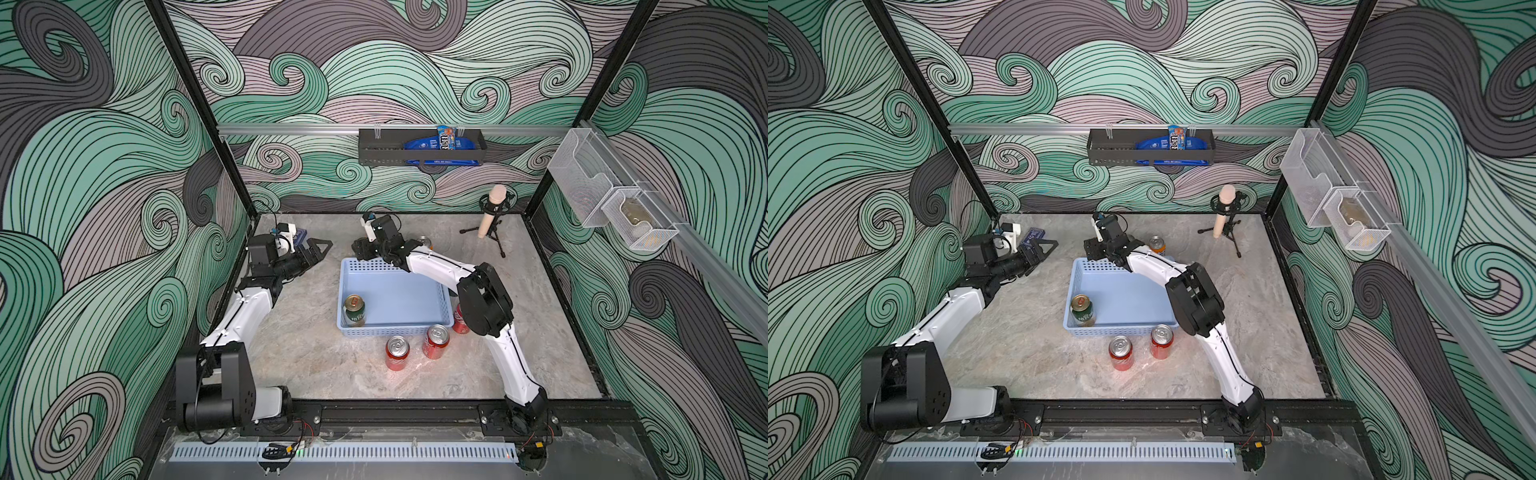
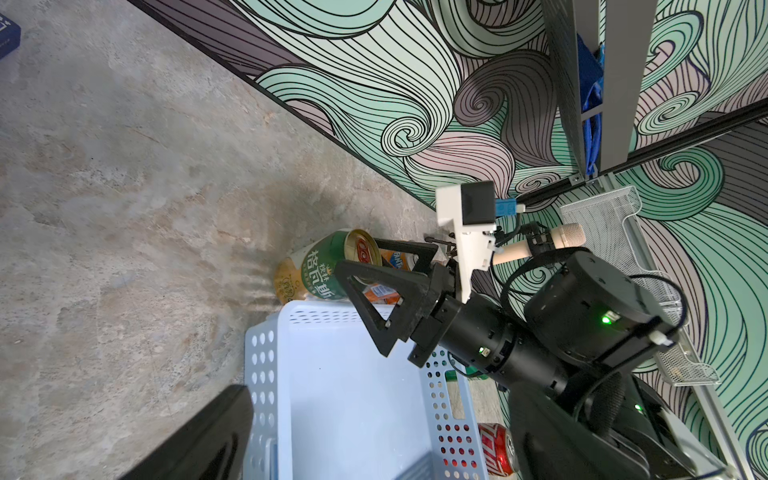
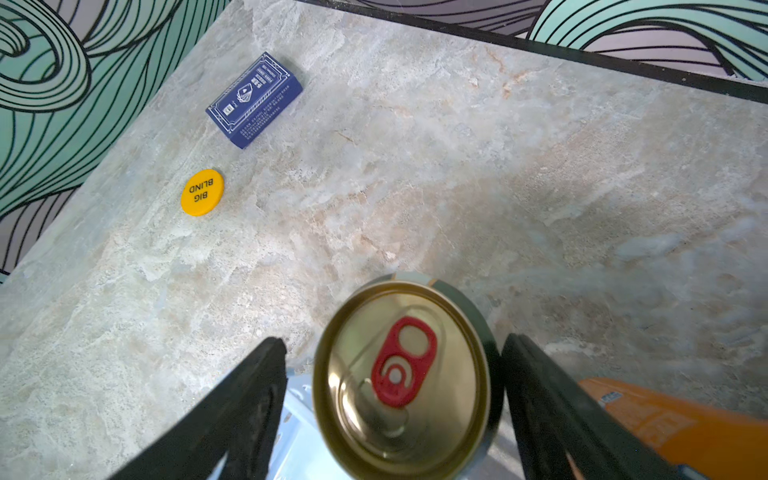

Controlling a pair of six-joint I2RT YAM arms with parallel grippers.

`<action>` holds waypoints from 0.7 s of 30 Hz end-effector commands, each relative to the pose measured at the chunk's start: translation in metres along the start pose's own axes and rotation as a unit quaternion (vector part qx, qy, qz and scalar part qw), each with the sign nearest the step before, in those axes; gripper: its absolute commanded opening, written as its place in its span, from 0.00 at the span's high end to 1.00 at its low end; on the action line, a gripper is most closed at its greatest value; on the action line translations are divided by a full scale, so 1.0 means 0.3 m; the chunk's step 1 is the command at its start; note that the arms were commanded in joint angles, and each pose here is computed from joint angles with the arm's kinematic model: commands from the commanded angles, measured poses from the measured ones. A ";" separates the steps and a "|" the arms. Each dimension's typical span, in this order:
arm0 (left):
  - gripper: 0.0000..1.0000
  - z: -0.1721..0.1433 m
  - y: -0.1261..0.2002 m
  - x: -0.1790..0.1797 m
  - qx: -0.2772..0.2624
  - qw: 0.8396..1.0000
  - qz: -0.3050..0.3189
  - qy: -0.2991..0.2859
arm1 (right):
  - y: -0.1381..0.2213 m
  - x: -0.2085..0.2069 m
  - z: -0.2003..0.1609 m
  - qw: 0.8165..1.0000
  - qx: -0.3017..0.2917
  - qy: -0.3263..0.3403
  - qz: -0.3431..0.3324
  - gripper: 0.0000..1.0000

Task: Take out the drinks from the basket
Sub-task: Place the drink at the center of the board.

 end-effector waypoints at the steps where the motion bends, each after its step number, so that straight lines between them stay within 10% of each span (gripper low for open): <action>1: 0.01 -0.002 -0.001 -0.001 -0.001 1.000 -0.003 -0.005 | 0.071 0.018 0.078 0.999 -0.037 0.004 0.010 0.17; 21: 0.01 -0.008 0.007 -0.002 -0.006 1.000 -0.004 -0.008 | 0.186 0.042 0.140 0.998 -0.063 0.017 -0.001 0.05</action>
Point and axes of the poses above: each gripper's point midway between its finger pads, its own y axis back along the fingers, its own x axis along the line the jaws close on, z = x × y, the point moved 10 cm from there along y, back along the fingers, and after that the axes turned 12 degrees about y, right-handed, at the moved point
